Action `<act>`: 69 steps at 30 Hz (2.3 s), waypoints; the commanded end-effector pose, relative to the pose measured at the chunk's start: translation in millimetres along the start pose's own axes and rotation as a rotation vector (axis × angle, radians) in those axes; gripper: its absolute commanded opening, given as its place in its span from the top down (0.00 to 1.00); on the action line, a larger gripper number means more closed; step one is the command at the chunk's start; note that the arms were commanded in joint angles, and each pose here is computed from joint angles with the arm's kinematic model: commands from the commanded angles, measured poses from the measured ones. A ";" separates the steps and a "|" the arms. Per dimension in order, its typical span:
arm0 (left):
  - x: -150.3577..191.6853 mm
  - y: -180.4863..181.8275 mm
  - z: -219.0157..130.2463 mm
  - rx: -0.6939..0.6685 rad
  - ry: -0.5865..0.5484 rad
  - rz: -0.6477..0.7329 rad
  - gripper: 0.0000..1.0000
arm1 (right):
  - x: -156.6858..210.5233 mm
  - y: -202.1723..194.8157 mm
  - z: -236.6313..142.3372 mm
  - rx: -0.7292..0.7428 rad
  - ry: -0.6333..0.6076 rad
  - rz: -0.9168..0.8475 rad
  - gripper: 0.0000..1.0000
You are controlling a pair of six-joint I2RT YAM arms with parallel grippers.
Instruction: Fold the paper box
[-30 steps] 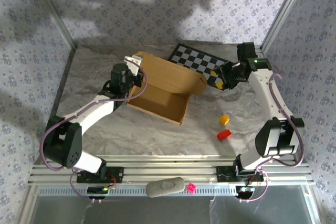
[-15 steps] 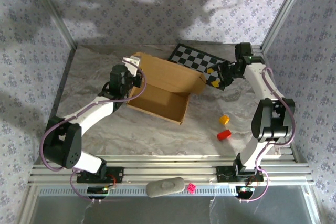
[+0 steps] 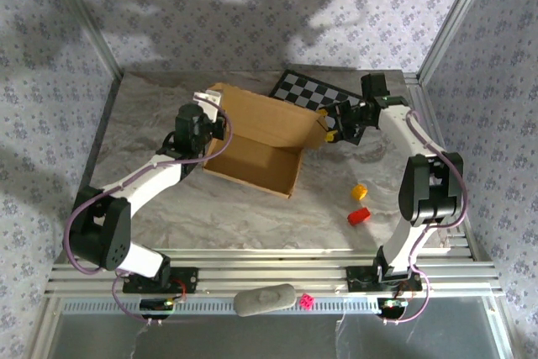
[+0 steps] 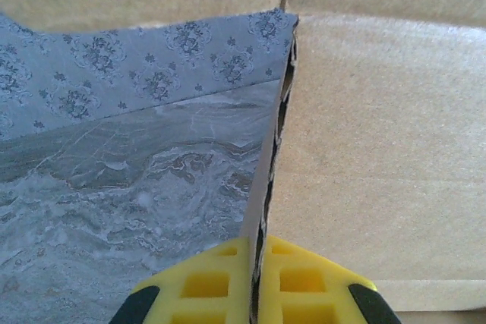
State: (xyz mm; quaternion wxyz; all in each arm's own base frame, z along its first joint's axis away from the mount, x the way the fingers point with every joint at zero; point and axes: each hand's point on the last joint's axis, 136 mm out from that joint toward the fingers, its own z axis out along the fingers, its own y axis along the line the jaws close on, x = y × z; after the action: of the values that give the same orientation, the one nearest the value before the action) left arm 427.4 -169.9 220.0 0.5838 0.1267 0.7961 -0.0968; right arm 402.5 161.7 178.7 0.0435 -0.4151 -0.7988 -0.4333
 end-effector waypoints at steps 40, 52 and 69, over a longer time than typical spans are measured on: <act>-2.1 19.7 -1.1 -0.188 -0.056 -0.228 1.00 | 69.6 -19.6 14.5 0.023 0.152 0.228 0.30; -0.1 20.2 3.1 -0.179 -0.044 -0.247 1.00 | 74.0 -37.3 9.8 0.002 0.149 0.255 0.30; 0.0 32.5 -13.2 -0.238 -0.044 -0.327 1.00 | 43.1 -32.2 -7.4 -0.067 -0.014 0.303 0.38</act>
State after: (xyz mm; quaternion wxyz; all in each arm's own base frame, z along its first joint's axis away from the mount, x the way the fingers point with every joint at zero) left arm 428.5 -148.3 206.2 0.5745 -0.0346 0.8125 -0.0931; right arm 357.8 190.1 193.9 0.1012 -0.5029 -0.7218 -0.4645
